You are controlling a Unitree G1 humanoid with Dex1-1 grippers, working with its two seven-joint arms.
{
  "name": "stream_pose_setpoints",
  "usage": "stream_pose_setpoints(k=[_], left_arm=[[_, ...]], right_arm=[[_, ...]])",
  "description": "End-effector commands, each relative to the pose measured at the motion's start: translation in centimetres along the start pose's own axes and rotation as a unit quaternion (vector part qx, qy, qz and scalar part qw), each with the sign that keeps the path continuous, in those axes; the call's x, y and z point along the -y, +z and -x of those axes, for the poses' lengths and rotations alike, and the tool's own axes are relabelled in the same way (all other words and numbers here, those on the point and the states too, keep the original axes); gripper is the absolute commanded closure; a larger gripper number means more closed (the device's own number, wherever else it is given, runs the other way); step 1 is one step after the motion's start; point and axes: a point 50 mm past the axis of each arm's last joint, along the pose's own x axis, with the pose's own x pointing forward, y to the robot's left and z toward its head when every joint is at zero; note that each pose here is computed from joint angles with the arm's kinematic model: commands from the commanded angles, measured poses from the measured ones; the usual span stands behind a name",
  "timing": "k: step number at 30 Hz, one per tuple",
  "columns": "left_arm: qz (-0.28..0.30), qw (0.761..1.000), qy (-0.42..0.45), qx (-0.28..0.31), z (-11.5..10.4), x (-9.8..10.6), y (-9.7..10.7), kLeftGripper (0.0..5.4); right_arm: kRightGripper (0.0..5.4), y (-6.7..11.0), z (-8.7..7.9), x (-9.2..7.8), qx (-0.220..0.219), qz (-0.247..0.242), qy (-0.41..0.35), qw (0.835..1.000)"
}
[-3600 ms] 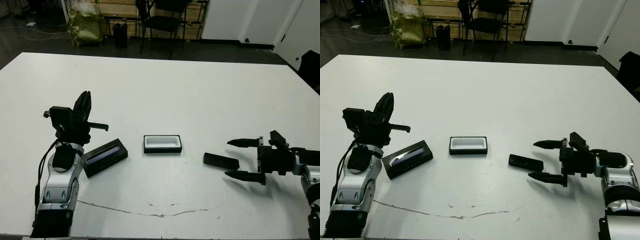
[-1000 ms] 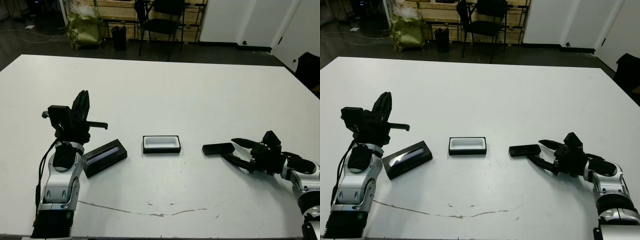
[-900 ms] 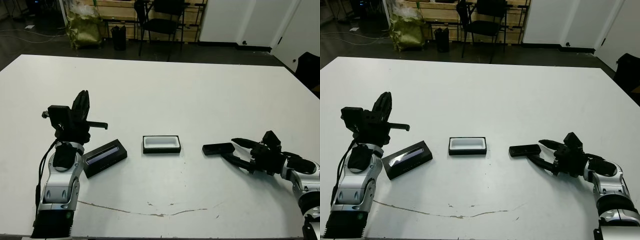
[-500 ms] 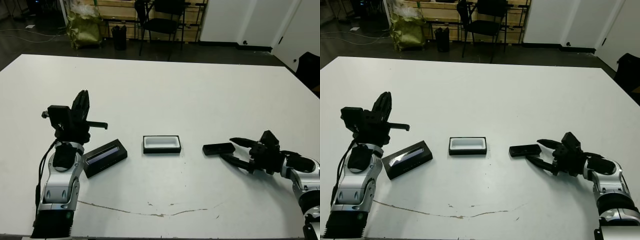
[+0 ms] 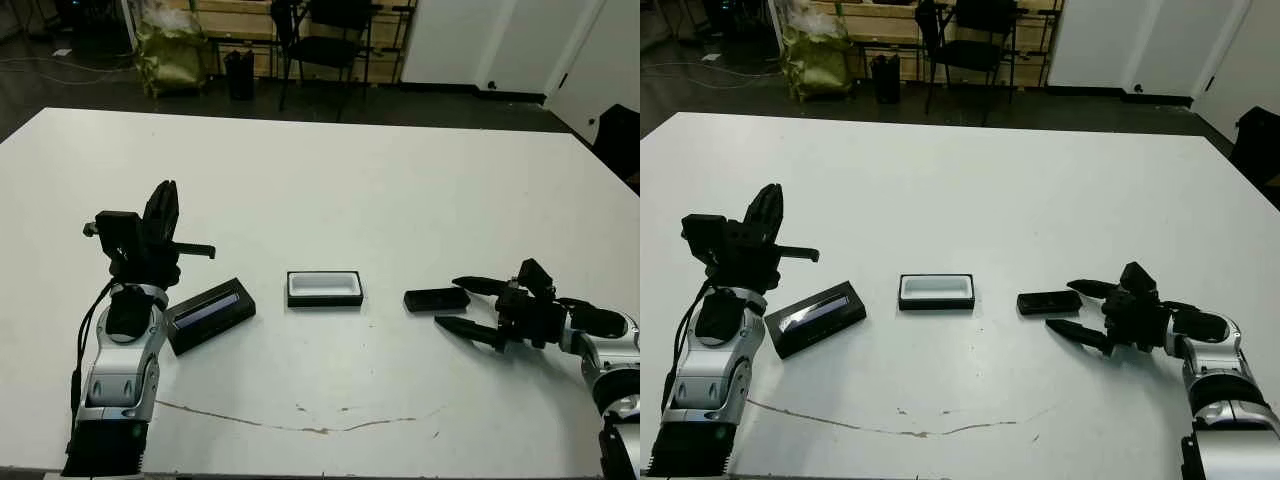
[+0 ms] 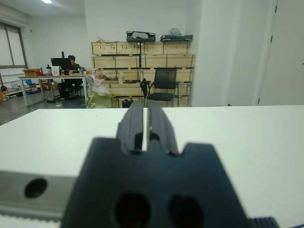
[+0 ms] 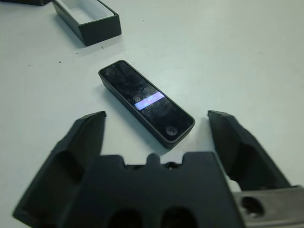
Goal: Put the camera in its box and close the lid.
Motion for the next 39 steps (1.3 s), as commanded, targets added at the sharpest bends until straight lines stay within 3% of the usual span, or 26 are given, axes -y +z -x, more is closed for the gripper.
stream_pose_setpoints(k=[1,3,6,10,12,15,18,23,27,30,39], left_arm=[[-0.002,1.000,0.004,-0.013,0.1,0.0,-0.3,5.40],[-0.003,1.000,0.003,-0.013,0.1,0.0,-0.3,5.40],[-0.005,1.000,0.002,-0.012,0.1,-0.1,-0.4,5.40],[0.000,1.000,0.001,-0.012,0.1,0.0,-0.4,5.40],[0.000,1.000,0.002,-0.012,0.1,0.0,-0.4,5.40],[-0.004,1.000,0.000,-0.012,0.1,0.0,-0.4,5.40],[-0.001,1.000,0.003,-0.013,0.1,0.0,-0.4,5.40],[0.002,1.000,0.002,-0.012,0.1,0.0,-0.3,5.40],[-0.001,1.000,0.001,-0.011,0.1,0.0,-0.4,5.40],[0.001,1.000,0.001,-0.012,0.1,0.0,-0.4,5.40],[0.001,1.000,0.001,-0.013,0.1,0.1,-0.3,5.40]], right_arm=[[0.01,-1.4,0.0,-0.7,-0.033,-0.027,0.019,0.999],[0.07,-1.1,0.0,-0.5,-0.039,-0.013,0.016,0.999],[0.65,-0.7,-0.1,-0.1,-0.056,-0.010,-0.008,0.998],[1.57,-0.1,-0.2,-0.2,-0.030,0.013,-0.024,0.999],[2.03,1.0,-0.3,-0.4,-0.005,-0.007,0.006,1.000],[2.73,2.7,-0.2,-0.8,-0.031,0.020,0.033,0.999],[3.43,2.3,-0.4,-1.2,0.005,-0.016,0.054,0.998],[4.57,2.8,-0.2,-1.0,-0.027,0.018,0.047,0.998],[5.39,2.7,-0.1,-1.3,0.026,-0.015,0.074,0.997],[5.39,2.9,0.2,-1.0,0.004,0.023,0.063,0.998],[5.39,2.2,0.2,-1.0,0.015,-0.014,0.064,0.998]])
